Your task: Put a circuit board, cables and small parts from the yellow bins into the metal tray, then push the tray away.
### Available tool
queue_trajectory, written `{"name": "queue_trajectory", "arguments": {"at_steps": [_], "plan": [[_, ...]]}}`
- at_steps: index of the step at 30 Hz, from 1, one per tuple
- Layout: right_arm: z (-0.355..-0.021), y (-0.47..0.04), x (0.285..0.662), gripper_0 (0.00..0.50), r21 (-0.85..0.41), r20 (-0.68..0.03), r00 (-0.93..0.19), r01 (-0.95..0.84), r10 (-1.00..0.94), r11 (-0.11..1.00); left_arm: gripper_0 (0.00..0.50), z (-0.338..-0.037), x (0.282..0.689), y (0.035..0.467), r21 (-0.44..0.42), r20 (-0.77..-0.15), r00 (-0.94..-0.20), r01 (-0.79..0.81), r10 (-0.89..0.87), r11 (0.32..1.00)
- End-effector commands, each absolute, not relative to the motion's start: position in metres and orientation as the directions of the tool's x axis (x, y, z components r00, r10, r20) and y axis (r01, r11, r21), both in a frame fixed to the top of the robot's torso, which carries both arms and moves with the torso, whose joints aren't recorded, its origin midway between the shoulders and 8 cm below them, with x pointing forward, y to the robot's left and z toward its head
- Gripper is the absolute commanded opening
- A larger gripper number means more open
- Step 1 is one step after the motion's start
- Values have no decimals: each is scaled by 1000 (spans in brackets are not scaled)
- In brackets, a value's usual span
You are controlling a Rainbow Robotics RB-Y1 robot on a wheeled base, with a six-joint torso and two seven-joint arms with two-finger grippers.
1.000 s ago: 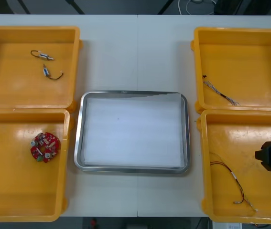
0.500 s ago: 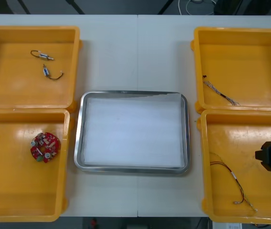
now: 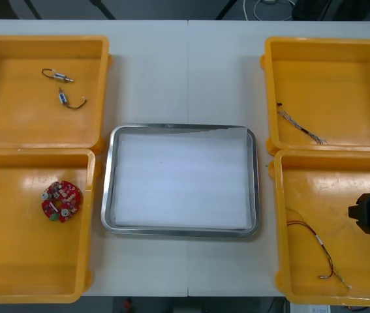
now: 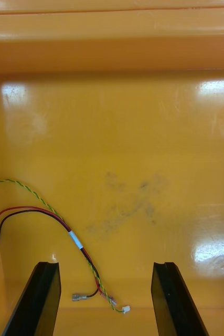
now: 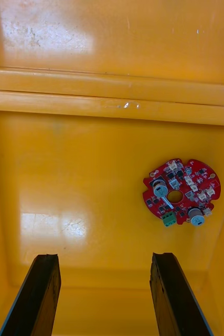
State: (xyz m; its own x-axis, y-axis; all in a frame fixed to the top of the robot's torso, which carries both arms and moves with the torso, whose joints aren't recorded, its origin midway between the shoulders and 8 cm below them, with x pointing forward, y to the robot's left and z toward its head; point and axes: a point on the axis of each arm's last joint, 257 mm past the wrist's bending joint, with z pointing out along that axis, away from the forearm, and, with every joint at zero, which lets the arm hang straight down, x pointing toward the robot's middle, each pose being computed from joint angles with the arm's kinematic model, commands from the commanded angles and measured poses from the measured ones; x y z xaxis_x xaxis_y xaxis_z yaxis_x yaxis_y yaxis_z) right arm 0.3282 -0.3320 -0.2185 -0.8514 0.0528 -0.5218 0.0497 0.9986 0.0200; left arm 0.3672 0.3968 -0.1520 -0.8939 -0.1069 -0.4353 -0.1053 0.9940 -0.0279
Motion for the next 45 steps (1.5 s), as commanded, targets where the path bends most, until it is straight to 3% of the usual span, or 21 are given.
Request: {"name": "queue_trajectory", "arguments": {"at_steps": [1, 9, 20, 35, 45], "plan": [[-213, -328, 332, 500, 27, -532, -845, 51, 58, 998, 500, -157, 359, 403, 31, -420, -907, -21, -6, 999], [-196, -327, 338, 500, -2, -572, -820, 28, 22, 1000, 500, -154, 362, 396, 14, -429, -903, -10, -3, 1000], [-243, -317, 295, 500, 0, -446, -895, -9, -8, 1000, 500, -175, 353, 387, -1, -390, -921, 16, 14, 1000], [-275, -311, 312, 500, -60, -454, -865, -209, -213, 976, 500, -200, 361, 369, -37, -418, -908, 42, 23, 998], [-306, -310, 314, 500, -100, -407, -843, -343, -353, 934, 500, -223, 372, 354, -91, -435, -900, 45, 1, 995]]}}
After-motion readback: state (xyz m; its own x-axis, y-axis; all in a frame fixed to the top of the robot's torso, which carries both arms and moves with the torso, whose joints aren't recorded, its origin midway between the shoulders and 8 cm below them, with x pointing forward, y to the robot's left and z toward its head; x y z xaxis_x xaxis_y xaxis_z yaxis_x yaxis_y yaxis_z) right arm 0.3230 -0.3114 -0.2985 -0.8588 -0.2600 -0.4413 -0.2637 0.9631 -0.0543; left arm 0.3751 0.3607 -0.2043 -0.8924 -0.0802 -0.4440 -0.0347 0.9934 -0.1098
